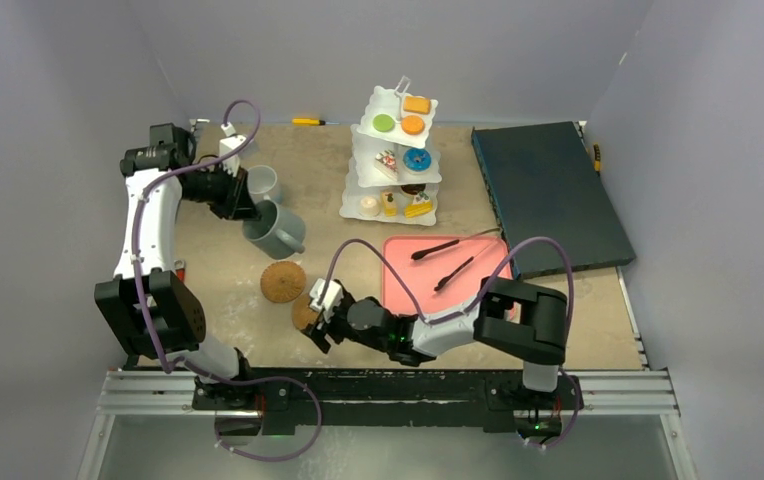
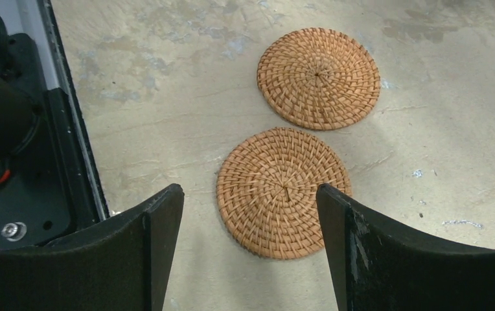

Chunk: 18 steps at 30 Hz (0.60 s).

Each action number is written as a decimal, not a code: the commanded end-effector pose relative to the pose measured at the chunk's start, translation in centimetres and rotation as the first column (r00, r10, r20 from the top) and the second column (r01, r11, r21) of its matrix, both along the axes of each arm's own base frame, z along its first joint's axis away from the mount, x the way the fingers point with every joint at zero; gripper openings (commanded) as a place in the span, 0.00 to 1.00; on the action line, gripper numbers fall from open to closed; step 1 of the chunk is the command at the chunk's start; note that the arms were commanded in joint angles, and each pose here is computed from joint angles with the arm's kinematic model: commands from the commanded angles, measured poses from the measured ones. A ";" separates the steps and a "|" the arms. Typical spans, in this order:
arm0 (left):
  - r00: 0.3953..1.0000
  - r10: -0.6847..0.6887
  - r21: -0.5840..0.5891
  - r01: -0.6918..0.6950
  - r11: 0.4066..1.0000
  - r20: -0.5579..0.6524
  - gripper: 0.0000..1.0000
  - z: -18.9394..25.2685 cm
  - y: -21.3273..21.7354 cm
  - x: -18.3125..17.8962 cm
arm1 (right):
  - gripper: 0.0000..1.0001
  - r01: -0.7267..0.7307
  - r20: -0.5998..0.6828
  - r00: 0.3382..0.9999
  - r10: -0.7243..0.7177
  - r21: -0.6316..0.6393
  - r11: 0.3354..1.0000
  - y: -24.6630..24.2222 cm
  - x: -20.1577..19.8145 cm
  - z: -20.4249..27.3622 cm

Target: Serve the afternoon tea

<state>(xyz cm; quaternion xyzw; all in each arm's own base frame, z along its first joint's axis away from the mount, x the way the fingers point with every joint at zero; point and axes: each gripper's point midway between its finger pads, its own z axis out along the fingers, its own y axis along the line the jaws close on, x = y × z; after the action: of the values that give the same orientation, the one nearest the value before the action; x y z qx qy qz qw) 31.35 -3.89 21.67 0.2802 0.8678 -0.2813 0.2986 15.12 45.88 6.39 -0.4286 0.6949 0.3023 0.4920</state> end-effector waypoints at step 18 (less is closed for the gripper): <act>0.999 -0.010 -0.089 0.013 0.996 0.035 0.00 4.3 -0.6 0.3 | 0.62 0.173 0.153 0.976 -0.152 -0.137 0.975 1.5 3.8 -4.8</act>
<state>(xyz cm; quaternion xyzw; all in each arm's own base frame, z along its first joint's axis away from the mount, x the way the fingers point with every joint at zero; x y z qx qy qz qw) 31.63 -3.42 22.95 0.2694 0.8722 -0.2879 0.2894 17.13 48.35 1.25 -0.4556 0.6919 0.2031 0.5219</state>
